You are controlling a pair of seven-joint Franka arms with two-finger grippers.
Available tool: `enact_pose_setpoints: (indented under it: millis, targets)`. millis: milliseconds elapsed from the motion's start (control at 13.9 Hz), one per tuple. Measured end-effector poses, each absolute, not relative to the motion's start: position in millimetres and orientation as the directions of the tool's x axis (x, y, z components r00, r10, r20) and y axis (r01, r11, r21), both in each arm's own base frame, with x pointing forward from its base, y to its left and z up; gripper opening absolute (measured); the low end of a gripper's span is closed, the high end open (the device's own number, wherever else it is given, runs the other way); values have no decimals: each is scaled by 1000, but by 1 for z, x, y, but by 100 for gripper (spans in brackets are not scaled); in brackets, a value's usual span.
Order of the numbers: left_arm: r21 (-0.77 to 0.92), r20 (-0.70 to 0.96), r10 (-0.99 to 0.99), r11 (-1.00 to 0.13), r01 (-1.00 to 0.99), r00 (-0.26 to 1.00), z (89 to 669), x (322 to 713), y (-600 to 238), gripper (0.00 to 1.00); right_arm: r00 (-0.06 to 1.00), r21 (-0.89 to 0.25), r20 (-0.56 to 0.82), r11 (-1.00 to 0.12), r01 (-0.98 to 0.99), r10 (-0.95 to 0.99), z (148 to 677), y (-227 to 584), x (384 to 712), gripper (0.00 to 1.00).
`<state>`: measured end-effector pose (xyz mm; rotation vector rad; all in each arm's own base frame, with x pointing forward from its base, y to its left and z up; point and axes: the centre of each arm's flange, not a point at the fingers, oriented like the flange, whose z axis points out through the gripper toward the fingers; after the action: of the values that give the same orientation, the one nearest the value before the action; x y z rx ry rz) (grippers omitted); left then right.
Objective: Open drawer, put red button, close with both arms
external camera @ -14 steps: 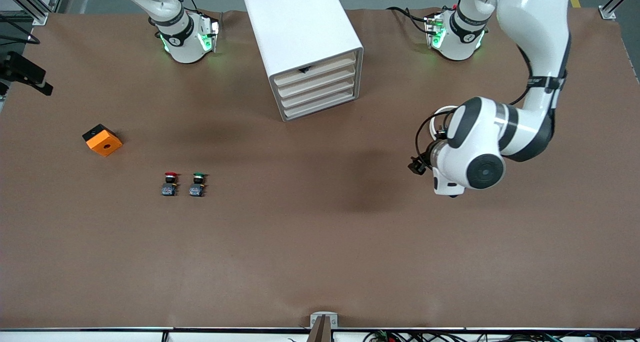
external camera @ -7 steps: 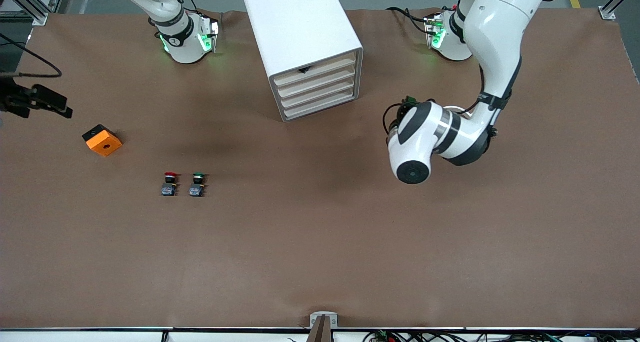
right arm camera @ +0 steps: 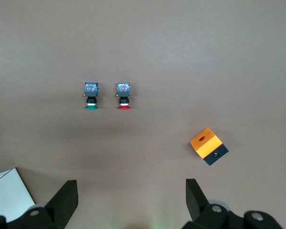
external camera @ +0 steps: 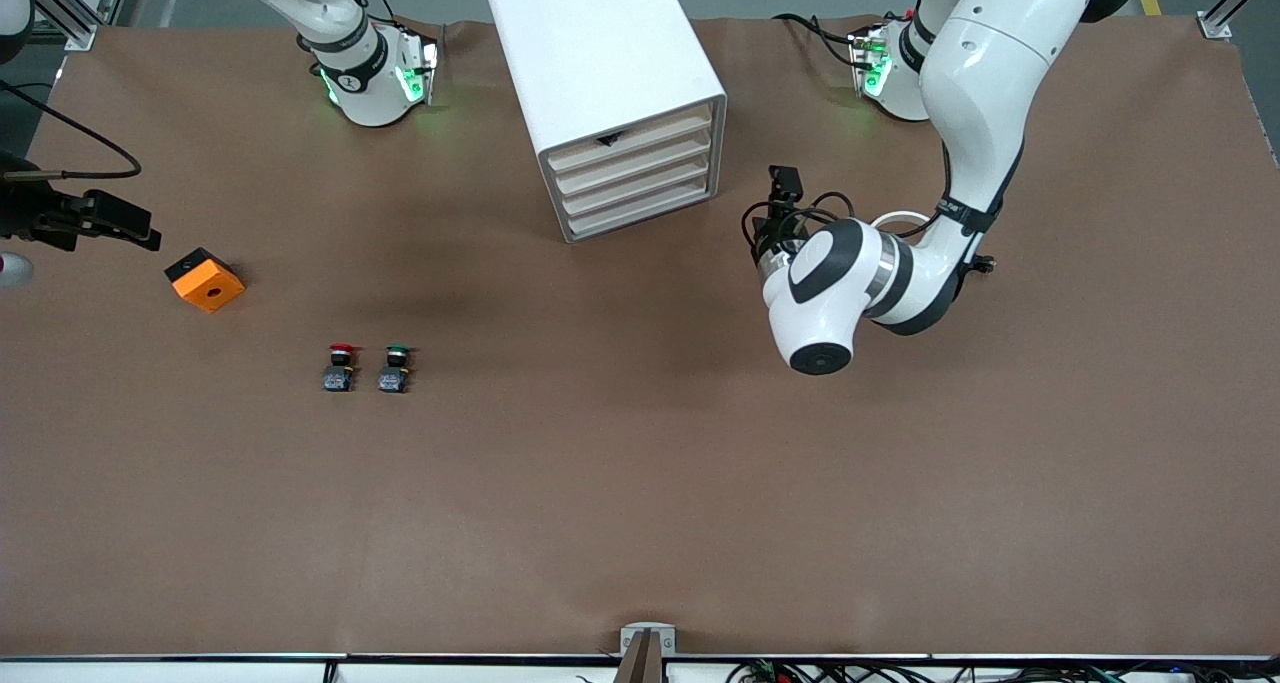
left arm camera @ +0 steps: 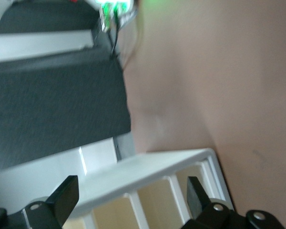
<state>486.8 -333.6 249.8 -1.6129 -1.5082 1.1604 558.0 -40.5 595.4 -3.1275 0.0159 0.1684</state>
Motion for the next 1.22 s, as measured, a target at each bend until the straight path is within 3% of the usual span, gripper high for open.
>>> enact_pose_setpoints:
  millis: [504,864,1008,1080,1223]
  targets:
    - [-968,-45,968,19,249,-249,224,483,-363,100,989,-1,-147,-1000,-23,-22,562,-47,576,100]
    - [-986,3,964,47,159,-267,196,469,-388,97,988,-10,-153,-1000,-30,-28,553,-48,581,100]
    - [-987,8,970,47,154,-245,194,459,-401,83,989,-47,-144,-998,-45,-38,545,-49,583,100]
    - [-987,7,972,44,153,-234,194,454,-407,83,990,-57,-137,-997,-53,-44,536,-51,585,100]
    - [-988,4,977,38,151,-214,194,445,-417,63,992,-62,-108,-995,-72,-65,509,-54,589,100]
